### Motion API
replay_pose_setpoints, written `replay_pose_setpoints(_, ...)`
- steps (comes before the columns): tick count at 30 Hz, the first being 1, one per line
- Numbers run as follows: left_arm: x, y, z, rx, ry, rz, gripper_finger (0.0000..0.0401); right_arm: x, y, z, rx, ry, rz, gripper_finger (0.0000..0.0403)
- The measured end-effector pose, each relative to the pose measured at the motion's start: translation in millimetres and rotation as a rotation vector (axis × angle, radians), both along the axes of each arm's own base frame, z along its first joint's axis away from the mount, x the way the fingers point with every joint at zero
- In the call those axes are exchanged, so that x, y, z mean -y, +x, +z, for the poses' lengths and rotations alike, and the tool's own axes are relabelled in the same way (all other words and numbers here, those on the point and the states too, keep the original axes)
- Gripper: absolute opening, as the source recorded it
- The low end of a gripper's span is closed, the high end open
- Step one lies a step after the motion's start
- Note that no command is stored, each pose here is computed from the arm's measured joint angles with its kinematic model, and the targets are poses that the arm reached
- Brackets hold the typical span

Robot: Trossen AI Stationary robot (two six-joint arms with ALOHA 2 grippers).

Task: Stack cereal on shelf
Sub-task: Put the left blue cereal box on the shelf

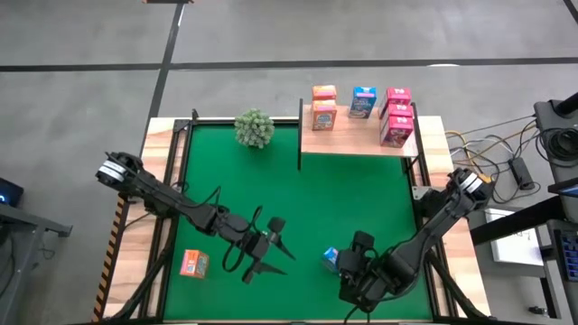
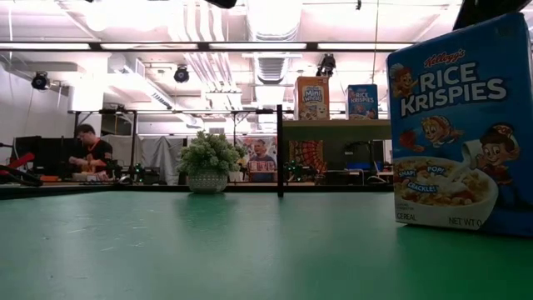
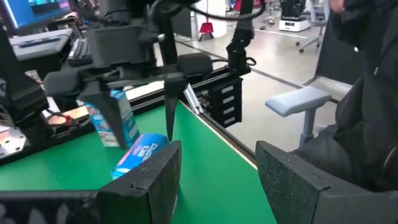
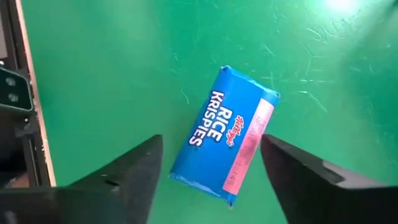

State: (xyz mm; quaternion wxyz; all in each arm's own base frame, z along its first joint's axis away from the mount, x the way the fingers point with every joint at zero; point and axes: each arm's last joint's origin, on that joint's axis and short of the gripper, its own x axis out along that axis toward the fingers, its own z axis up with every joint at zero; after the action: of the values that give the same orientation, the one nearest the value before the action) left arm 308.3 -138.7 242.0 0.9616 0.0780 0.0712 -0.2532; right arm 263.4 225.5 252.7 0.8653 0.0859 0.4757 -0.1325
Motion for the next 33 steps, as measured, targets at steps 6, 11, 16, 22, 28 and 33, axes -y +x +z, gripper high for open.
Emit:
replay_pose_setpoints(6, 3.8, 0.5, -0.6, 0.013, -0.009, -0.009, 0.0190, 0.3, 1.1, -1.4, 0.030, 0.007, -0.069, 0.0311)
replay_pose_setpoints(11, 3.9, 0.5, -0.7, 0.012, -0.010, -0.008, 0.0190, 1.3, 0.9, -3.3, 0.034, -0.013, -0.094, 0.0313)
replay_pose_setpoints(16, 3.8, 0.6, -0.8, 0.011, -0.012, -0.007, 0.0190, 2.3, 2.9, -12.4, 0.008, -0.065, -0.104, 0.0305)
replay_pose_setpoints(22, 3.8, 0.6, -0.7, 0.011, -0.012, -0.007, 0.0190, 2.1, 7.6, -23.4, -0.017, -0.083, -0.123, 0.0301)
replay_pose_setpoints(28, 3.8, 0.6, -0.8, 0.011, -0.012, -0.006, 0.0190, 1.9, 7.5, -23.9, -0.022, -0.081, -0.122, 0.0279)
replay_pose_setpoints(33, 3.7, 0.6, -0.9, 0.010, -0.012, -0.006, 0.0190, 2.3, 7.2, -22.5, -0.020, -0.080, -0.117, 0.0238)
